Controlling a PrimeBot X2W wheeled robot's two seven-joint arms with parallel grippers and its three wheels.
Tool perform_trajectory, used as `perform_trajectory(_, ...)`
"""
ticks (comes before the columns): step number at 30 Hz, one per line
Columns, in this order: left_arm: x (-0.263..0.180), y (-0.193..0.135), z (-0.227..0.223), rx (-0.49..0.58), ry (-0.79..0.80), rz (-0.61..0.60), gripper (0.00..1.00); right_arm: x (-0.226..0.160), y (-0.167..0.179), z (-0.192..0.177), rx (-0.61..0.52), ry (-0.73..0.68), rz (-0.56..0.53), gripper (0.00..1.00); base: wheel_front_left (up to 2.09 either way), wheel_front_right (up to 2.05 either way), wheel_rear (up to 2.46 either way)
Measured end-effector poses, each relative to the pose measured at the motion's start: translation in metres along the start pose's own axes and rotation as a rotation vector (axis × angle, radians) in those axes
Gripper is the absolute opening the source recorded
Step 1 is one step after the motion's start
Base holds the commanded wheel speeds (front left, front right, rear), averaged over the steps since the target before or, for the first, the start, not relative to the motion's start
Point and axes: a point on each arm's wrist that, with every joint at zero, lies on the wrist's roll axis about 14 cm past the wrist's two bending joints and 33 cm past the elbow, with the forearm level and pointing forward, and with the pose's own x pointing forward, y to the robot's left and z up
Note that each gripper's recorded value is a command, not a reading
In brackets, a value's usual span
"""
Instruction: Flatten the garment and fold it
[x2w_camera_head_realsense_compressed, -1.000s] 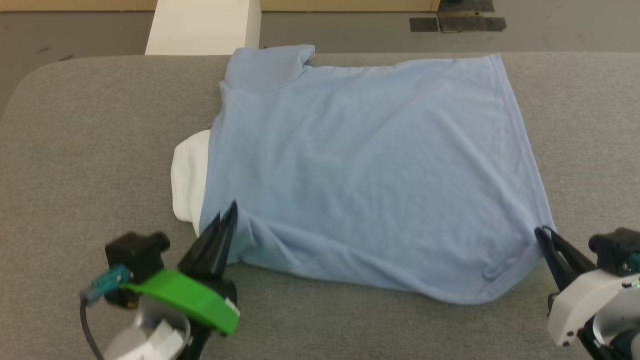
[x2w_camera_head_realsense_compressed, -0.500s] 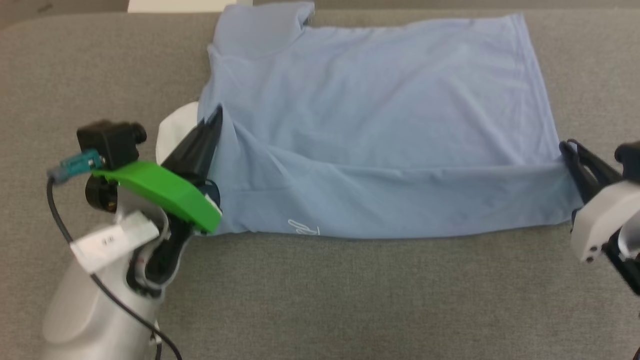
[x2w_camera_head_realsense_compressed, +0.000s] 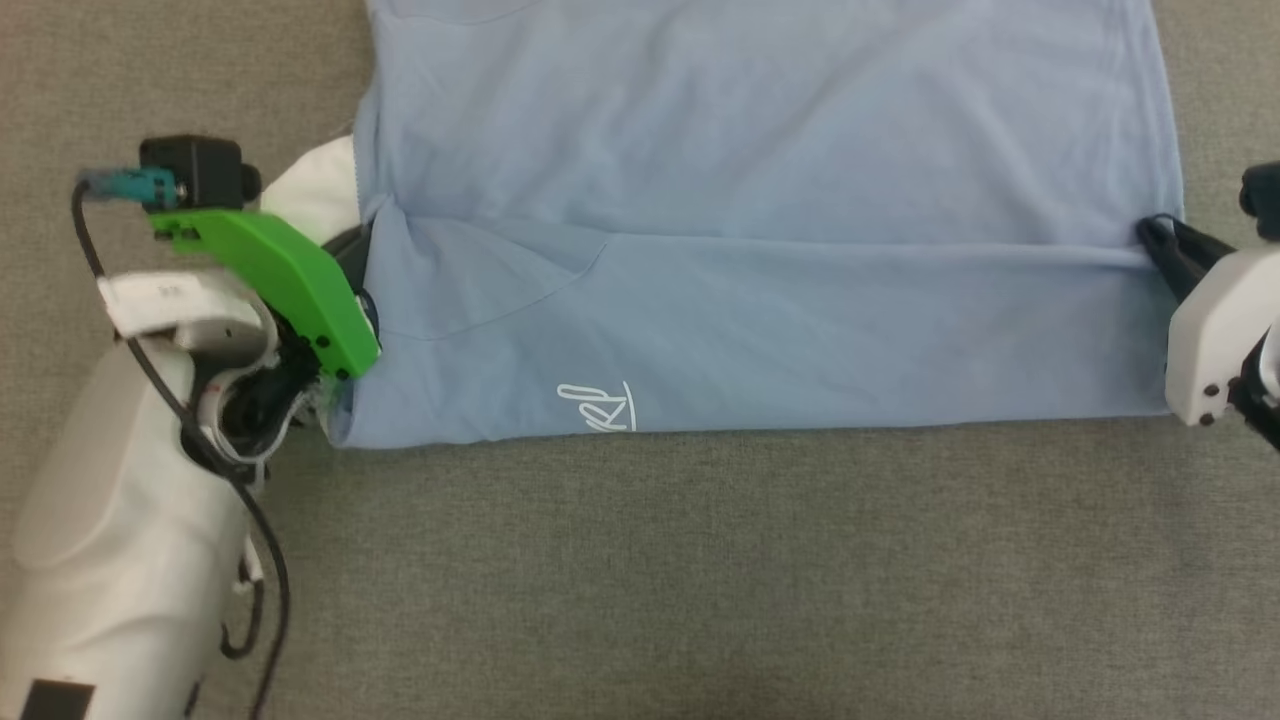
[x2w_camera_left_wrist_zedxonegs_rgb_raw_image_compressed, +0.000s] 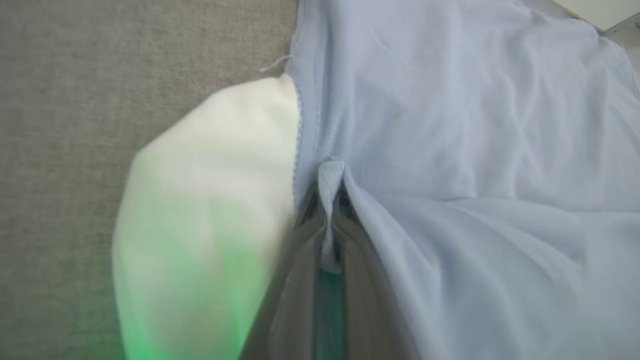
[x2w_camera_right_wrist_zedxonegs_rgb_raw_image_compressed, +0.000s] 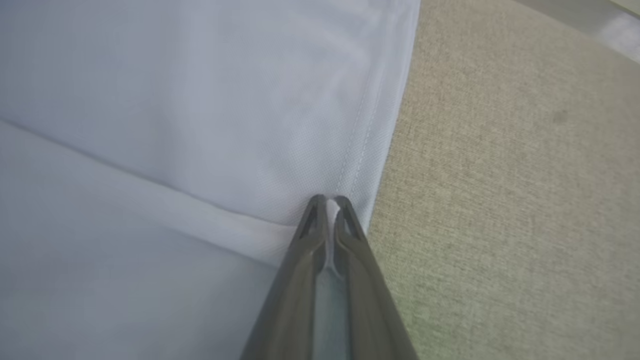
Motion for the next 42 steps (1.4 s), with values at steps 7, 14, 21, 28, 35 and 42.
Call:
perform_trajectory(7, 0.005, 0.004, -0.007, -0.007, 0.138, 0.023, 0.0, 0.008, -0.002, -0.004, 0.054, 0.114, 0.029, 0.0, 0.0, 0.0, 0.0)
perform_trajectory(14, -0.008, 0.002, 0.02, 0.059, -0.072, 0.043, 1.0, -0.003, -0.001, 0.006, 0.111, 0.07, 0.028, 1.0, 0.0, 0.0, 0.0)
perform_trajectory(21, -0.044, 0.004, 0.048, 0.185, -0.382, 0.105, 1.0, -0.034, -0.001, 0.029, 0.149, -0.166, -0.011, 1.0, 0.0, 0.0, 0.0)
perform_trajectory(28, -0.092, -0.018, 0.047, 0.142, -0.625, 0.118, 1.0, -0.085, 0.012, 0.052, 0.185, -0.493, -0.043, 1.0, 0.0, 0.0, 0.0)
perform_trajectory(35, -0.115, -0.02, 0.014, 0.075, -0.615, 0.161, 1.0, -0.126, 0.017, 0.06, 0.267, -0.723, -0.115, 1.0, 0.0, 0.0, 0.0)
perform_trajectory(42, -0.103, -0.026, -0.021, 0.064, -0.449, 0.17, 1.0, -0.142, 0.02, 0.061, 0.256, -0.779, -0.147, 1.0, 0.0, 0.0, 0.0)
